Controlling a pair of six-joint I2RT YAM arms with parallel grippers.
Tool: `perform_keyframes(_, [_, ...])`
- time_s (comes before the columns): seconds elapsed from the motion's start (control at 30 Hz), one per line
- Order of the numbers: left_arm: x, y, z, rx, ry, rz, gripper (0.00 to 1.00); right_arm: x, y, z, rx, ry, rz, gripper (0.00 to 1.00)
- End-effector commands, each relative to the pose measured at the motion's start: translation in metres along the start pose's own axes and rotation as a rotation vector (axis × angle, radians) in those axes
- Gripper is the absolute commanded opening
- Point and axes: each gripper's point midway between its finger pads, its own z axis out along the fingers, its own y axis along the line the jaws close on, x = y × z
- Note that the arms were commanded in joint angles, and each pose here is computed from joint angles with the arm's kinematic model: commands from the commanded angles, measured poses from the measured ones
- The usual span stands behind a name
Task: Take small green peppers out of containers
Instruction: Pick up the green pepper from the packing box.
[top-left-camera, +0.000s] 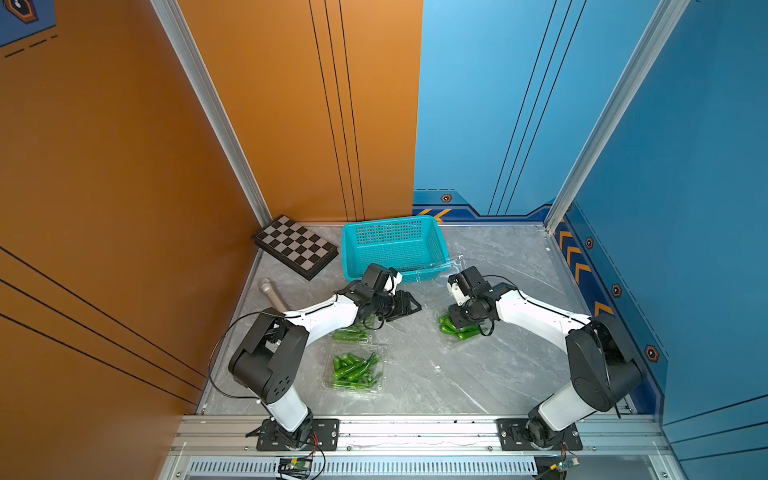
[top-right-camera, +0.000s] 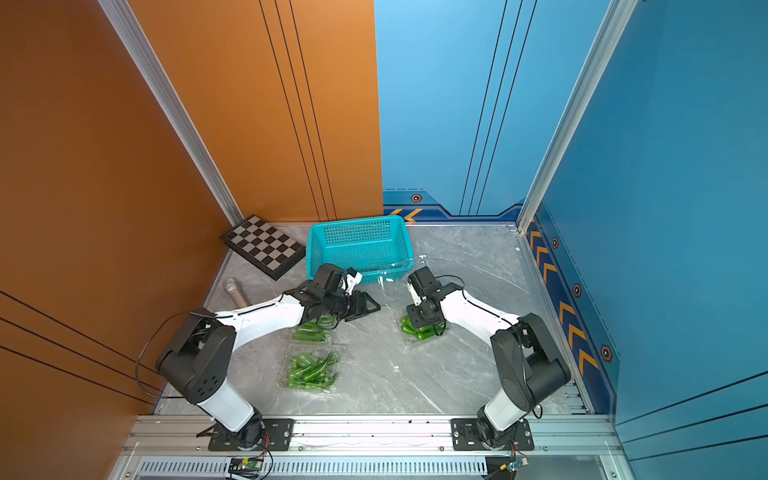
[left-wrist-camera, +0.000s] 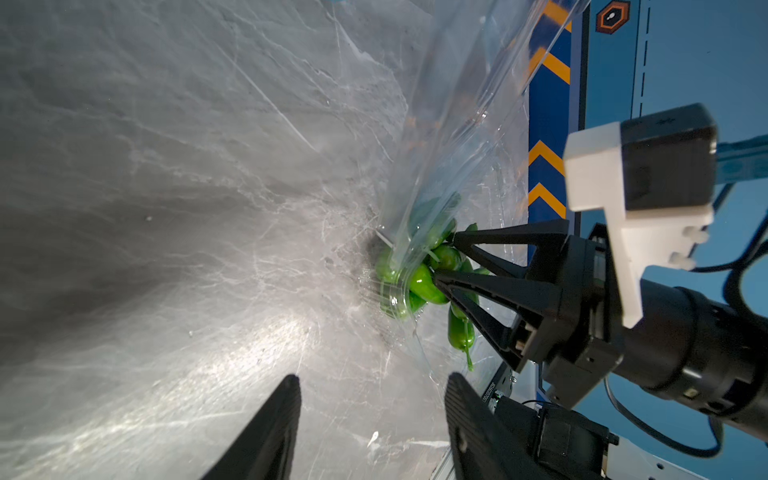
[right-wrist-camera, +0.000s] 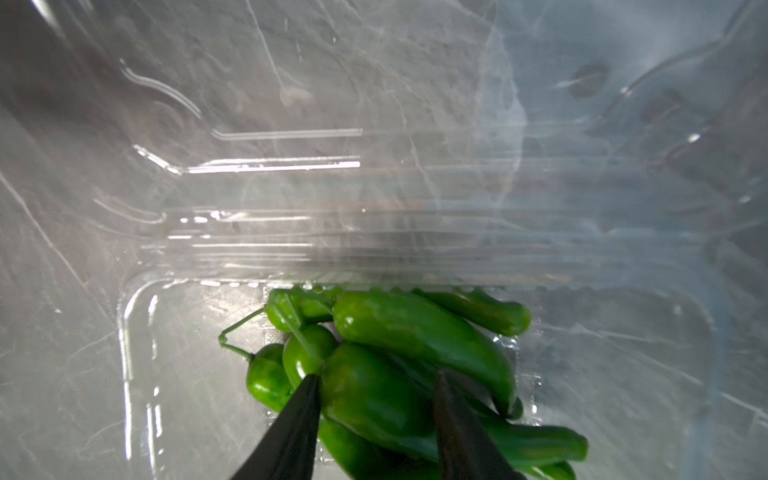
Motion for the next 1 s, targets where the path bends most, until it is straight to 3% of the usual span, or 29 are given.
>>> perform_keyframes(0.0, [-0.003, 0.001, -0.009, -0.019, -0.017, 0.017, 0.58, -0.015, -0.004, 0.001, 0.013, -0.028, -0.012, 0.46])
perform_keyframes(0.17, [-0.005, 0.0, -0.011, -0.014, -0.023, 0.019, 0.58, -0.016, -0.005, 0.004, 0.006, -0.021, -0.013, 0.36])
perform_keyframes(0.43, [-0.009, -0.004, -0.013, -0.006, -0.031, 0.024, 0.58, -0.018, -0.01, 0.01, 0.055, -0.02, -0.036, 0.37])
perform_keyframes(0.63, [-0.009, -0.003, -0.012, -0.006, -0.029, 0.023, 0.58, -0.024, -0.013, 0.01, 0.112, -0.034, -0.067, 0.22])
perform_keyframes(0.8, [-0.01, -0.005, -0.014, -0.002, -0.034, 0.027, 0.58, -0.028, -0.013, 0.009, 0.129, -0.043, -0.082, 0.22])
perform_keyframes(0.97, [-0.01, -0.004, -0.014, -0.002, -0.033, 0.027, 0.58, -0.037, -0.015, 0.004, 0.142, -0.067, -0.085, 0.14])
